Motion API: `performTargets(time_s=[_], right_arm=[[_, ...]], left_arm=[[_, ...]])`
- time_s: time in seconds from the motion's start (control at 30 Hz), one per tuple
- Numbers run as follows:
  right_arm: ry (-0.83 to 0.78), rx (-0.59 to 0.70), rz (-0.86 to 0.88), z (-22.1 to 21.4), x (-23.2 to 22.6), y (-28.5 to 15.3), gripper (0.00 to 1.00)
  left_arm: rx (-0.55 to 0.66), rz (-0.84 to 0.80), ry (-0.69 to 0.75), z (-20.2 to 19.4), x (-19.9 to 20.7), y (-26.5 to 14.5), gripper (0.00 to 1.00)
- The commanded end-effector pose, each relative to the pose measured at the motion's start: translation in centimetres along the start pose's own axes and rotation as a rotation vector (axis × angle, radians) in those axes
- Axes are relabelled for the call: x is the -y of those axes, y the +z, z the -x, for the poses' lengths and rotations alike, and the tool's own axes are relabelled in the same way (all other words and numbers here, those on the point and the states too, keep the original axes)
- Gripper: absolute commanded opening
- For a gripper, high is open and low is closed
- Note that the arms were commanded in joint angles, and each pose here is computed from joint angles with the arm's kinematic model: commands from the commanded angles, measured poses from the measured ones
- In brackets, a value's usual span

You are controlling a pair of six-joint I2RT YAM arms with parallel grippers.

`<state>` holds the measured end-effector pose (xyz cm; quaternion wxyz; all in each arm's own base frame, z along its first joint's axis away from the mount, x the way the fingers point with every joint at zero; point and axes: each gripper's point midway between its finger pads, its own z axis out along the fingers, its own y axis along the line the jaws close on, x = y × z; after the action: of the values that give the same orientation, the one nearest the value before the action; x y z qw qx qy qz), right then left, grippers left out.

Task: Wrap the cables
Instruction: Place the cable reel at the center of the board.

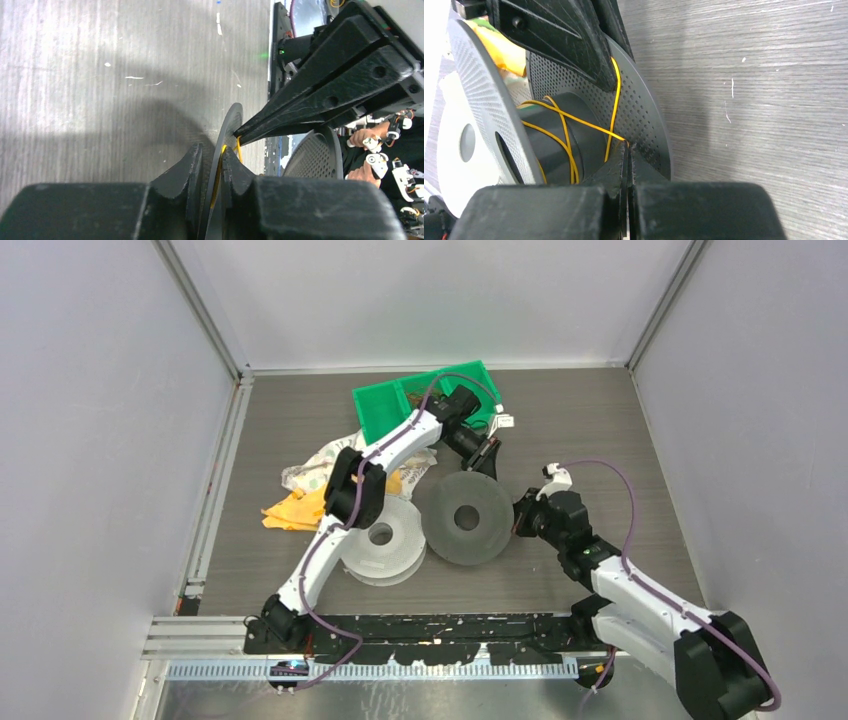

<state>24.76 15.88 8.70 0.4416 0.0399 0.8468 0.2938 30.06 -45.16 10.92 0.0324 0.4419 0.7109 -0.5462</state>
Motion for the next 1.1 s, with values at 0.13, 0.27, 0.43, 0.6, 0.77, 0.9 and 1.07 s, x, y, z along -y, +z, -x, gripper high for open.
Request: performTargets(time_s=[0.13,0.27,0.43,0.6,0.77,0.9,1.07], right_arm=[[0.102,0.026,0.092,0.8,-2.8,1.5,0.0],[0.112,0.018,0.083,0.6,-2.5,1.7,0.01],[0.115,0.013,0.068,0.3,-2.0,1.6,0.01],[0.104,0.028,0.05,0.5,-1.5,1.2,0.01],[0.107,0.037,0.041,0.6,-1.3,1.0,0.01],[0.115,0.036,0.048,0.7,-1.4,1.2,0.01],[0.126,0.008,0.053,0.2,-1.5,1.8,0.0]], left_arm=[[0.16,0.224,0.171,6.5,-3.9,1.9,0.21],[0.175,0.27,0.169,6.9,-4.9,1.4,0.28],[0.201,0.324,0.173,7.7,-5.5,0.5,0.49],[0.236,0.361,0.183,8.8,-5.8,-0.6,0.69],[0.271,0.384,0.189,9.8,-5.5,-1.6,0.77],[0.318,0.413,0.187,11.0,-5.7,-2.6,0.82],[0.416,0.426,0.171,13.4,-5.5,-4.2,0.83]])
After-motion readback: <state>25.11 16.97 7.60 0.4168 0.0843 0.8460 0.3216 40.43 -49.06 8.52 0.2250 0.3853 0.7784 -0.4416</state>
